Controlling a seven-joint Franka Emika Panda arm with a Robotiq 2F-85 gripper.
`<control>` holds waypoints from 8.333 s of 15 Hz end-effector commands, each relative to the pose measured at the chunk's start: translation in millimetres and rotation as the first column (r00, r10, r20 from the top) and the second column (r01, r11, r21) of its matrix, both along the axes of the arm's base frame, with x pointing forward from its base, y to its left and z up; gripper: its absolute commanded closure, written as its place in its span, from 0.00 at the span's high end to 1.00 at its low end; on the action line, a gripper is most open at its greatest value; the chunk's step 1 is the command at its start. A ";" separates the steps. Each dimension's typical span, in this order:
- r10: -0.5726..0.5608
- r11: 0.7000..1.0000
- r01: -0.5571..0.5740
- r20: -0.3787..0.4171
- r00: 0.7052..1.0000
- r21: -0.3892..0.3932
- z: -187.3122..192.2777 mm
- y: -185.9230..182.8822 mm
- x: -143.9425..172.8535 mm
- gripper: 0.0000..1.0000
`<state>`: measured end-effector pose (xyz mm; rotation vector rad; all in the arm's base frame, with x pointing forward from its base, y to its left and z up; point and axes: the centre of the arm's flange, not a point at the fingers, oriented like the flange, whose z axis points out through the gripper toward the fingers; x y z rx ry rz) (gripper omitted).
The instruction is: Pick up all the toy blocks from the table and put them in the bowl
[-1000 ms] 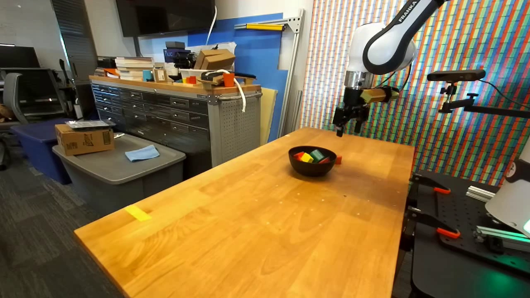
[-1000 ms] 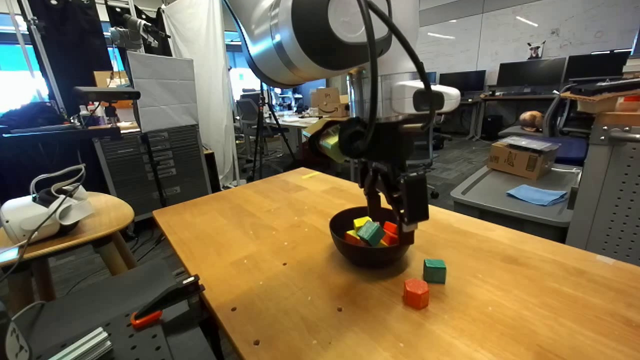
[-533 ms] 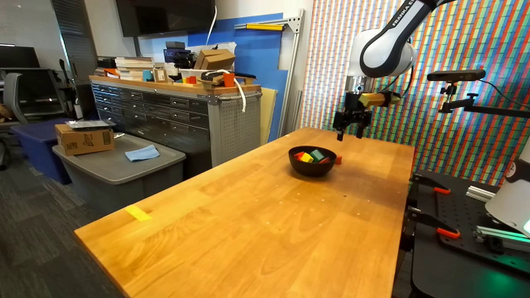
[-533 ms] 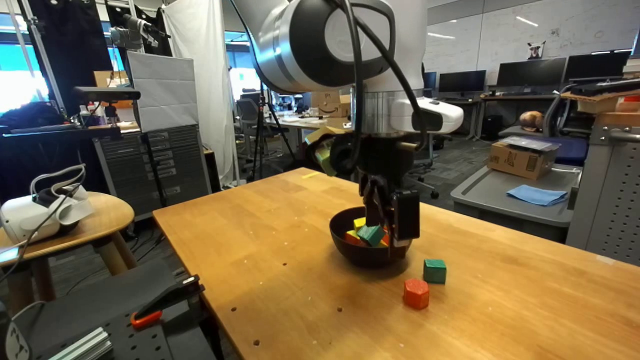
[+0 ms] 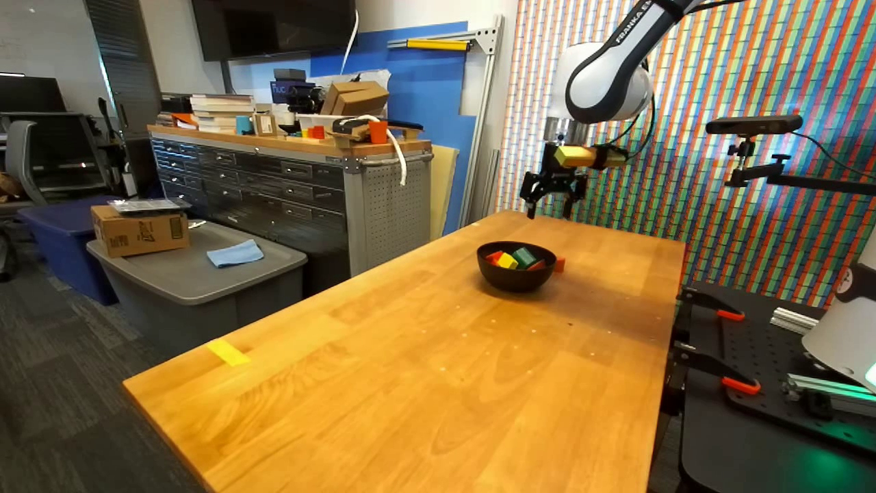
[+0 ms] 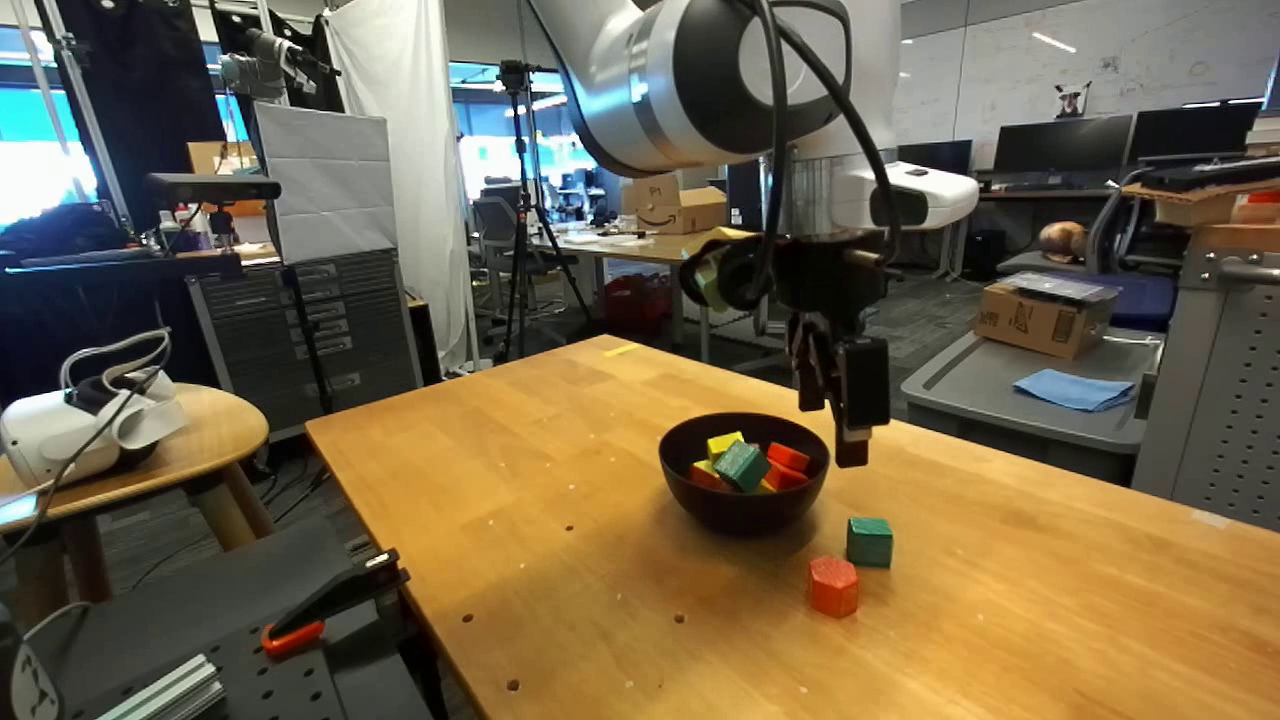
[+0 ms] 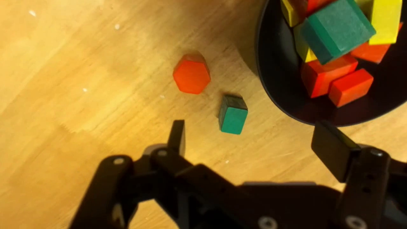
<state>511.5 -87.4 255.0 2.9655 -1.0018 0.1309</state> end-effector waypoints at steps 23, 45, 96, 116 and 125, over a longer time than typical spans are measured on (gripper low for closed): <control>-0.206 0.979 0.206 -0.088 0.975 -0.004 -106.3 -18.8 66.7 0.35; 0.263 0.949 -0.253 0.028 0.964 -0.187 6.0 67.6 29.4 0.55; -0.124 0.992 0.122 -0.127 0.984 -0.022 -94.3 -35.8 15.9 0.98; 0.034 0.990 -0.012 0.157 0.987 -0.137 42.9 0.9 7.7 0.16; 0.342 0.908 -0.284 0.155 0.927 -0.307 51.0 123.1 54.3 0.16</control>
